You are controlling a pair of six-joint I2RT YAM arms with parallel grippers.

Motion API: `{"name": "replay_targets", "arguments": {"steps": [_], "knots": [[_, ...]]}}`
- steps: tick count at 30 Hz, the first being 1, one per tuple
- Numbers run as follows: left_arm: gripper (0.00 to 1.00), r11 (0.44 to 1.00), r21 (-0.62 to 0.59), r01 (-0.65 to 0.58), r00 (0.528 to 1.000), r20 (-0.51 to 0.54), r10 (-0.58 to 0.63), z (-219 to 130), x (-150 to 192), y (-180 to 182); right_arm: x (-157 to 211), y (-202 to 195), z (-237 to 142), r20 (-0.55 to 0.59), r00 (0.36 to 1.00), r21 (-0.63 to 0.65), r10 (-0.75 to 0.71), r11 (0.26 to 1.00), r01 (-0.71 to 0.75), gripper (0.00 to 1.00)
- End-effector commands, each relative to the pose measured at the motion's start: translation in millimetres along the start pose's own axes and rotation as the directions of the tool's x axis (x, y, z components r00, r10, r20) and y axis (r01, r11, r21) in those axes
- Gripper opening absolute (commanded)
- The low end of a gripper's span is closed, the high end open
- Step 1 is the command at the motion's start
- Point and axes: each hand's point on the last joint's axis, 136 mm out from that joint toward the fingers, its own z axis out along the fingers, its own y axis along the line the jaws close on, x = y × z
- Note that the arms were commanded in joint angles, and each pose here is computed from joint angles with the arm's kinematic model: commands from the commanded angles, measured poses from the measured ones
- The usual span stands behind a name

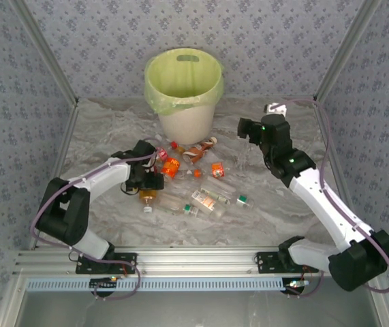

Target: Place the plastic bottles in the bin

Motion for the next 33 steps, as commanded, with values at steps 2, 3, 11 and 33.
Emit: {"name": "replay_targets", "arguments": {"steps": [2, 3, 11, 33], "knots": [[0.82, 0.999, -0.046, -0.006, 0.999, 0.046, 0.008, 2.2, -7.6, 3.6, -16.3, -14.3, -7.5, 0.046, 0.995, 0.031, 0.09, 0.995, -0.091, 1.0], [0.8, 0.999, -0.04, -0.002, 0.998, 0.056, 0.004, 2.7, -8.5, 2.3, -13.5, -14.3, -6.7, 0.029, 0.996, 0.027, 0.081, 0.996, -0.082, 1.0], [0.62, 0.999, -0.04, 0.002, 0.997, 0.073, 0.001, 4.2, -4.5, 3.3, 18.3, 6.6, 3.2, -0.077, 0.997, -0.104, -0.004, 0.995, -0.004, 1.0], [0.51, 0.999, -0.01, 0.031, 0.954, 0.297, -0.027, -73.0, -25.8, 11.2, 79.6, 67.8, -14.3, -0.128, 0.914, -0.463, -0.386, 0.838, 0.289, 1.0]]}}
